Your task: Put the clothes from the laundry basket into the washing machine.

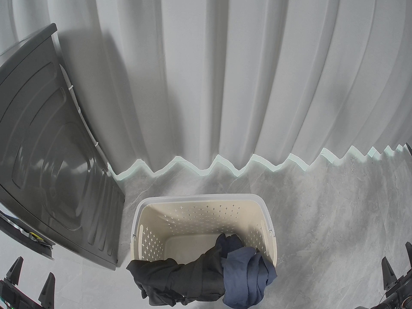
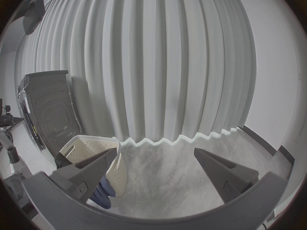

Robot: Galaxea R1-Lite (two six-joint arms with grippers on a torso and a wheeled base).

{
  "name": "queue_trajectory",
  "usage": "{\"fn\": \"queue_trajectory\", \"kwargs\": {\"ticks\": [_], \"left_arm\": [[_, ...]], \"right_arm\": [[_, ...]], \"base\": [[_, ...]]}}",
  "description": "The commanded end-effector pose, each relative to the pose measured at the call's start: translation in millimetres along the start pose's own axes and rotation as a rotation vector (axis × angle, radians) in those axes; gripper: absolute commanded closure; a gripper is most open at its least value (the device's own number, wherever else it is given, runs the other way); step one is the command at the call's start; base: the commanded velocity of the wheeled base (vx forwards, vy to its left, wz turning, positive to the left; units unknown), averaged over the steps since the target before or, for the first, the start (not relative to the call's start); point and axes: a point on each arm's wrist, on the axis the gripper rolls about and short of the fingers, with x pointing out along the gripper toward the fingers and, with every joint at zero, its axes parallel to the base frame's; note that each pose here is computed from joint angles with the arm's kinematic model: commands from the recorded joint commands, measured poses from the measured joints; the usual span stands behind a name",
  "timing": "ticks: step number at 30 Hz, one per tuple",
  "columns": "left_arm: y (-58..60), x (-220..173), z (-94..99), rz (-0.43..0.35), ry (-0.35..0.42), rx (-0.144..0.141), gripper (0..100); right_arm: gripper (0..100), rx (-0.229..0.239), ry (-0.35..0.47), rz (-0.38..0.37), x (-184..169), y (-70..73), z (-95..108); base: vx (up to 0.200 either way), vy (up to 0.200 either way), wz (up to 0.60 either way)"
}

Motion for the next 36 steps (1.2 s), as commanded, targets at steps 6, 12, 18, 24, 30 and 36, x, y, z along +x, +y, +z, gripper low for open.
{"fn": "queue_trajectory", "kwargs": {"ticks": [6, 12, 18, 24, 30, 36], "left_arm": [[0.2, 0.1, -4.8, 0.000, 0.001, -0.002, 0], [0.2, 0.1, -4.8, 0.000, 0.001, -0.002, 0], [0.2, 0.1, -4.8, 0.000, 0.001, -0.003, 0], [0.2, 0.1, -4.8, 0.000, 0.001, -0.003, 0], [0.2, 0.1, -4.8, 0.000, 0.001, -0.002, 0], [0.2, 0.1, -4.8, 0.000, 0.001, -0.002, 0]], "right_arm": [[0, 0.000, 0.000, 0.000, 0.0, 0.0, -4.9], [0, 0.001, 0.000, 0.000, 0.0, 0.0, -4.9], [0, 0.000, 0.000, 0.000, 0.0, 0.0, -4.9], [0, 0.000, 0.000, 0.000, 0.0, 0.0, -4.9], [0, 0.001, 0.000, 0.000, 0.0, 0.0, -4.9], [0, 0.001, 0.000, 0.000, 0.0, 0.0, -4.9]], "base": [[0.167, 0.000, 0.00], [0.033, 0.000, 0.00], [0.000, 0.000, 0.00], [0.167, 0.000, 0.00], [0.133, 0.000, 0.00], [0.000, 0.000, 0.00]]}}
